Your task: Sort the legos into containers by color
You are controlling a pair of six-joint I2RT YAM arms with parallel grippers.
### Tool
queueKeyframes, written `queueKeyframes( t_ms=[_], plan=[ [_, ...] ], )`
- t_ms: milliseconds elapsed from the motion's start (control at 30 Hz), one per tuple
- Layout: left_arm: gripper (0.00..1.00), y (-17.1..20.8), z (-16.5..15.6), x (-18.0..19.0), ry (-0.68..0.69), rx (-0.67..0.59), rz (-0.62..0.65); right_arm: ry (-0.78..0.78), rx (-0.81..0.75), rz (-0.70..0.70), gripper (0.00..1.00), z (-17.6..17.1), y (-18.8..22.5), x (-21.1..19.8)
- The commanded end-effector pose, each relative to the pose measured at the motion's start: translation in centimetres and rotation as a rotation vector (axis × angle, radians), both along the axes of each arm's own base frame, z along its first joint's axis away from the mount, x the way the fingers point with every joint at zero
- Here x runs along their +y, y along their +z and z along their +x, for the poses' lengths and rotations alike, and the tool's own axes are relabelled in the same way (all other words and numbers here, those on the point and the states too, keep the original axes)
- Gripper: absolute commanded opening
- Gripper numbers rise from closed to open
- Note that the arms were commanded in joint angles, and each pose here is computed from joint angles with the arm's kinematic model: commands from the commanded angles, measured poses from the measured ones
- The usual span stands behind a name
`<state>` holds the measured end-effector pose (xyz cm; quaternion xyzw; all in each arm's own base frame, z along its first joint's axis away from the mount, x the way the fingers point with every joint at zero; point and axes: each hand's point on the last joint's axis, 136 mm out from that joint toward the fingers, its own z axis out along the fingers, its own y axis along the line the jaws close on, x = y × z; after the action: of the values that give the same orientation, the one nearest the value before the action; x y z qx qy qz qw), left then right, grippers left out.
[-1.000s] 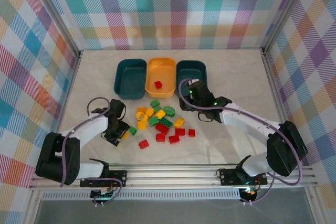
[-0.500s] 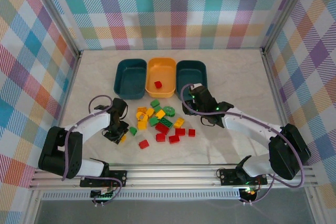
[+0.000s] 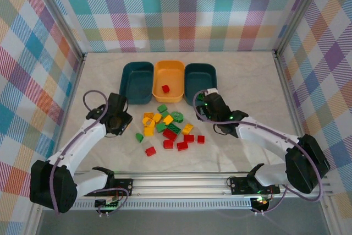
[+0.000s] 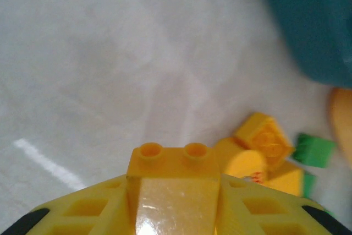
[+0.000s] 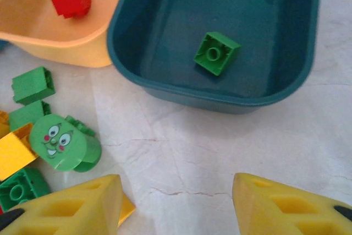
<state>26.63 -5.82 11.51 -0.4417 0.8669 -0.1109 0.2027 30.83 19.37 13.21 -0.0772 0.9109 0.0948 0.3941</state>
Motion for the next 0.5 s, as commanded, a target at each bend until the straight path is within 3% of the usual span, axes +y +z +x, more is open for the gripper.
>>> queueKeyframes(
  t_ms=[0,133,300,467],
  plan=[
    [0.40,3.0,3.5,-0.3,-0.086,-0.077,0.069,-0.110,-0.043,0.044,0.55,0.8,1.0,-2.4],
    [0.39,3.8,8.6,-0.9,-0.161,-0.091,0.093,-0.159,-0.053,0.075,0.56,1.1,1.1,-3.8],
    [0.39,1.2,15.4,-2.4,-0.273,-0.045,0.055,-0.211,-0.081,0.059,0.57,1.3,1.1,-5.3],
    [0.40,-1.6,19.0,-2.9,-0.346,0.029,0.074,-0.243,-0.095,0.030,0.59,1.5,1.2,-6.5]
  ],
)
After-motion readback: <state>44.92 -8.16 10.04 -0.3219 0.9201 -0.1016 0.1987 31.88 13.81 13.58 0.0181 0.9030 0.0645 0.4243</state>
